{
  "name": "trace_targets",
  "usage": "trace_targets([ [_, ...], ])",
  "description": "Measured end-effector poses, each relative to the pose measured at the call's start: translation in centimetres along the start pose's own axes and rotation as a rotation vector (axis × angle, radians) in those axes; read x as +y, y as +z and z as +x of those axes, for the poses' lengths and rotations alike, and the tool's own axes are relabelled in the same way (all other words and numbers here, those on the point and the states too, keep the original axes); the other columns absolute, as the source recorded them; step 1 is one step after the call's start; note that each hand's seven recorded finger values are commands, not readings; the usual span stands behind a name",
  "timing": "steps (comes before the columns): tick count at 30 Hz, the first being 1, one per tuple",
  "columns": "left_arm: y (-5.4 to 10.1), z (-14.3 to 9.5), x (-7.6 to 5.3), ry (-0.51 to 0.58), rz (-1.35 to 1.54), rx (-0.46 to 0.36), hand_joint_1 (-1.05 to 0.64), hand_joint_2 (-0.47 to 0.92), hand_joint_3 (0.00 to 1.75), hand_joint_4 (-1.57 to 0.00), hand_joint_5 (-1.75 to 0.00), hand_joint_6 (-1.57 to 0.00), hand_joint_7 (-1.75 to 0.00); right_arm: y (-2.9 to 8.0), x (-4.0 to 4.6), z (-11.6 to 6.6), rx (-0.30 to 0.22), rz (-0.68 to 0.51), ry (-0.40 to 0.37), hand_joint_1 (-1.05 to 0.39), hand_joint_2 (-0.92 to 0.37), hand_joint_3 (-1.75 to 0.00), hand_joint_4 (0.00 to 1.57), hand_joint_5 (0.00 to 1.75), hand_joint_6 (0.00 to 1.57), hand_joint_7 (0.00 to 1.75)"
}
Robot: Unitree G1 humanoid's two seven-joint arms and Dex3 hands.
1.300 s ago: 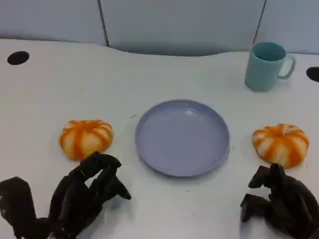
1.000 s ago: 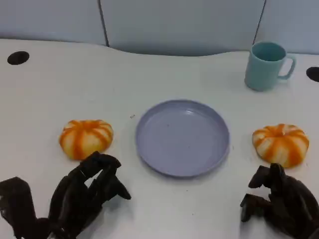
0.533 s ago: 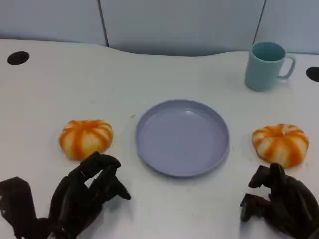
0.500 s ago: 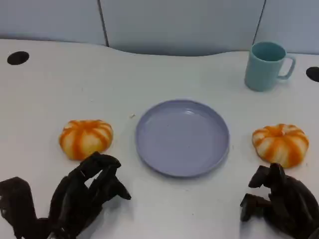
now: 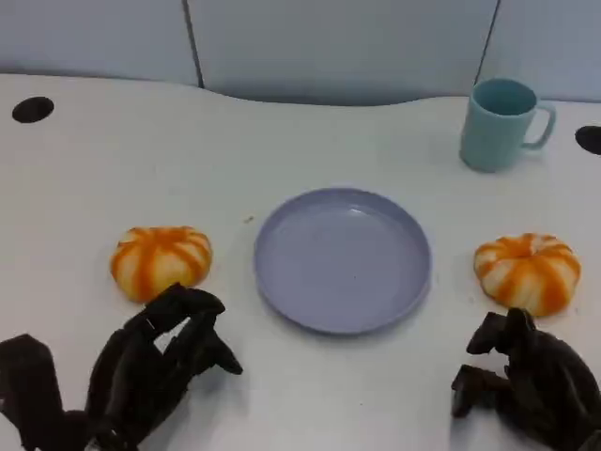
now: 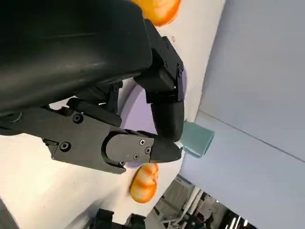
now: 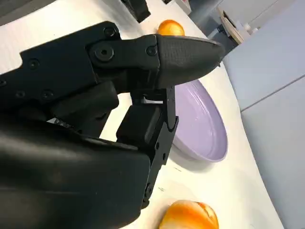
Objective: Grasp the bread from the table and place it into the plate.
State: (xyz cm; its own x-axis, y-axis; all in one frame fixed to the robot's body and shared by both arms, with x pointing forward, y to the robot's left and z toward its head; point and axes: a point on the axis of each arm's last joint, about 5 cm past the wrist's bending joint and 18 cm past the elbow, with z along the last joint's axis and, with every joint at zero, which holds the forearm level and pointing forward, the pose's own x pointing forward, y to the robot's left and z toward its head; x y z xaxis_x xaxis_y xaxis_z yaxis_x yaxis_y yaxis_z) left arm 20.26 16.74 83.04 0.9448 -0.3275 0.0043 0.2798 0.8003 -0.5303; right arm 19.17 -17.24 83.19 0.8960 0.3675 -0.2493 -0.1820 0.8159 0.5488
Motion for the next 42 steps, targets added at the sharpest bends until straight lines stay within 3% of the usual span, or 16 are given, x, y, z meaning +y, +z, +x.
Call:
trace_targets([
  [2,0.3,0.0,0.1,-0.006,0.072,-0.024,-0.49,0.92,0.26,-0.61,-1.13,-0.60,-0.63,0.0,0.06,0.0,-0.001,-0.001,0.001,-0.47,-0.92,-0.44,1.27,1.14,1.17,1.02],
  [3,0.4,-0.1,0.2,-0.012,0.132,-0.042,-0.50,0.92,0.23,-0.60,-0.97,-0.62,-0.42,0.0,0.09,0.0,-0.001,-0.002,0.002,-0.47,-0.92,-0.43,1.27,1.14,1.17,1.02],
  [7,0.9,-0.3,0.4,-0.063,0.401,-0.131,-0.45,0.92,0.17,-0.55,-0.60,-0.60,-0.09,-0.1,0.24,0.1,-0.005,-0.002,0.006,-0.48,-0.92,-0.40,1.27,1.12,1.18,1.02],
  [10,1.5,-0.3,0.5,-0.106,0.585,-0.215,-0.44,0.92,0.17,-0.54,-0.55,-0.59,-0.05,-0.2,0.23,0.2,-0.004,-0.001,0.006,-0.48,-0.92,-0.40,1.27,1.12,1.18,1.02],
  [12,2.0,0.1,0.5,-0.111,0.669,-0.254,-0.50,0.92,0.14,-0.33,-0.42,-0.45,-0.01,-0.2,0.23,0.2,-0.004,0.000,0.006,-0.47,-0.92,-0.40,1.28,1.11,1.19,1.00],
  [18,5.8,1.2,0.6,-0.139,1.223,-0.343,-0.60,0.92,0.07,-0.16,-0.27,-0.31,0.00,-0.2,0.35,0.4,-0.004,0.004,0.011,-0.47,-0.92,-0.41,1.29,1.09,1.20,0.96],
  [24,8.8,2.6,0.0,-0.107,1.696,-0.411,-0.66,0.92,0.05,-0.09,-0.19,-0.23,0.00,-0.2,0.40,0.5,-0.003,0.006,0.012,-0.48,-0.92,-0.42,1.30,1.09,1.21,0.96],
  [30,10.4,4.0,-1.2,-0.077,2.087,-0.298,-0.64,0.84,0.00,-0.01,-0.08,-0.12,0.00,-0.2,0.47,0.6,-0.003,0.010,0.013,-0.48,-0.92,-0.43,1.30,1.08,1.21,0.96],
  [34,10.5,5.3,-1.9,-0.140,2.163,-0.172,-0.62,0.80,0.00,0.00,-0.01,-0.08,0.00,-0.2,0.44,0.6,-0.003,0.005,0.016,-0.48,-0.92,-0.43,1.30,1.08,1.21,0.96],
  [42,10.2,7.4,-1.8,-0.225,2.225,0.034,-0.58,0.76,0.01,0.00,0.00,-0.08,0.00,-0.2,0.46,0.5,-0.007,0.005,0.025,-0.48,-0.92,-0.41,1.30,1.08,1.23,0.94],
])
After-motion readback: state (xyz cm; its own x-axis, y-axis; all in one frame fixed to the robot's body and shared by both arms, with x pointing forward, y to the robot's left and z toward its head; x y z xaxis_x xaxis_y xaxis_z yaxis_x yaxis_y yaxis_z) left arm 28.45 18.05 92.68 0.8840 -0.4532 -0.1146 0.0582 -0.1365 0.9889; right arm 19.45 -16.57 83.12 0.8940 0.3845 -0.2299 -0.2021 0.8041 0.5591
